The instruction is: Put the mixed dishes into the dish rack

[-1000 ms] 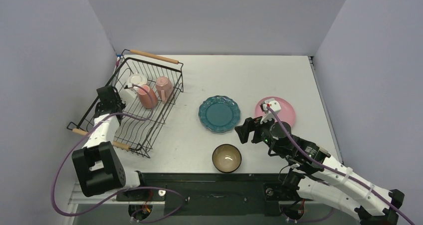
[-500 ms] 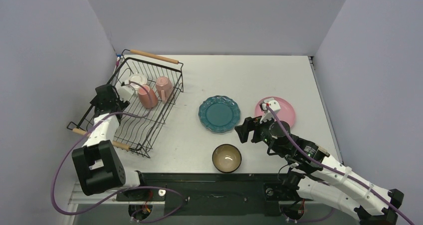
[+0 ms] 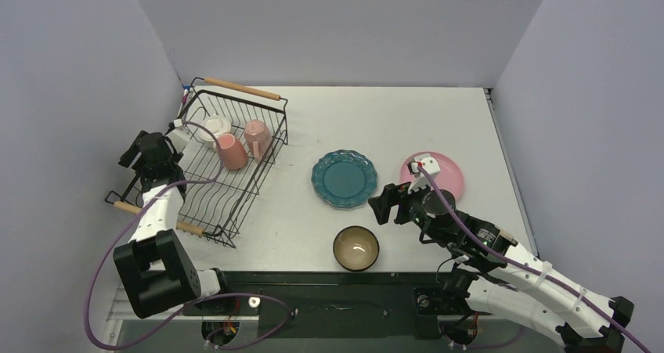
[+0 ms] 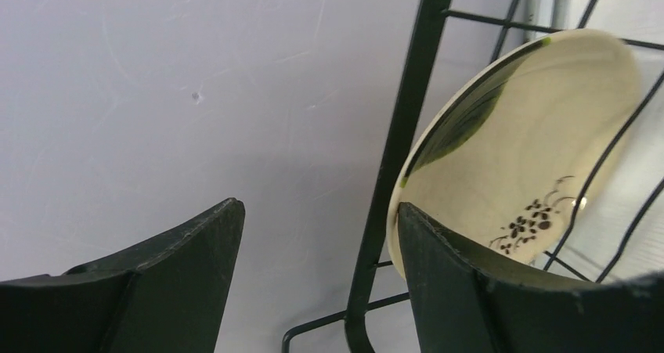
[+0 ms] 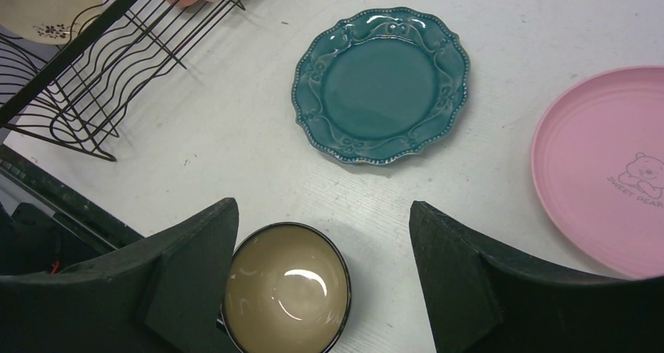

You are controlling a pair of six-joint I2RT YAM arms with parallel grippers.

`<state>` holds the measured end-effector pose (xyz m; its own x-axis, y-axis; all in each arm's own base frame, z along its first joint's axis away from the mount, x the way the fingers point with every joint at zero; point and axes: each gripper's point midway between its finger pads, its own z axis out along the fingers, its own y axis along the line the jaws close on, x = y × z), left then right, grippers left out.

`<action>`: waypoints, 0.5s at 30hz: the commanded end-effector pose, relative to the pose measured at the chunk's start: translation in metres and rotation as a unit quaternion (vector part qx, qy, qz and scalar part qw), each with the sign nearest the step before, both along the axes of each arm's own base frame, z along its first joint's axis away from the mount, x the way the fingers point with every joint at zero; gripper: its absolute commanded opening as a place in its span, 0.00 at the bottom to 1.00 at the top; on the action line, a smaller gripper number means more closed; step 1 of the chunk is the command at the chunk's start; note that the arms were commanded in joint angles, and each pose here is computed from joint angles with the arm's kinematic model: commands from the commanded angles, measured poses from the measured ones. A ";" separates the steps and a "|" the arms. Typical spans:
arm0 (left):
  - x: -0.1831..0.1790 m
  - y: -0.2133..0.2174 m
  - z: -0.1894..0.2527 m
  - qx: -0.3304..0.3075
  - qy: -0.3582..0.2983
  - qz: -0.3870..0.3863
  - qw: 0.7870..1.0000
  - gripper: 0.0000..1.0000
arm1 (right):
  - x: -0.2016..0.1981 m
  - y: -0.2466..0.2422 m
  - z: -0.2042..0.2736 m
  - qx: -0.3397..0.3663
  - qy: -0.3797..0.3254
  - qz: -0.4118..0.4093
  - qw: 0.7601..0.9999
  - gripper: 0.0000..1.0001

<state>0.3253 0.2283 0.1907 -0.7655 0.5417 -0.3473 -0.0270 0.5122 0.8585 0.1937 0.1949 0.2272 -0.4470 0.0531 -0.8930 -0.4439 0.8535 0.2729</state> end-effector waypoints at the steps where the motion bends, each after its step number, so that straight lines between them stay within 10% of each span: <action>1: -0.005 0.013 0.031 0.035 -0.053 0.038 0.997 0.67 | 0.002 0.002 0.015 0.013 -0.016 0.002 1.000 0.75; 15: -0.002 -0.014 0.041 -0.022 -0.120 -0.018 0.992 0.73 | 0.001 0.004 0.015 0.014 -0.016 0.007 1.000 0.75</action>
<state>0.3190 0.2209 0.2155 -0.7122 0.5373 -0.4517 -0.1329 0.5287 0.8384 0.1932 0.1953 0.2273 -0.4475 0.0528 -0.8927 -0.4465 0.8517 0.2742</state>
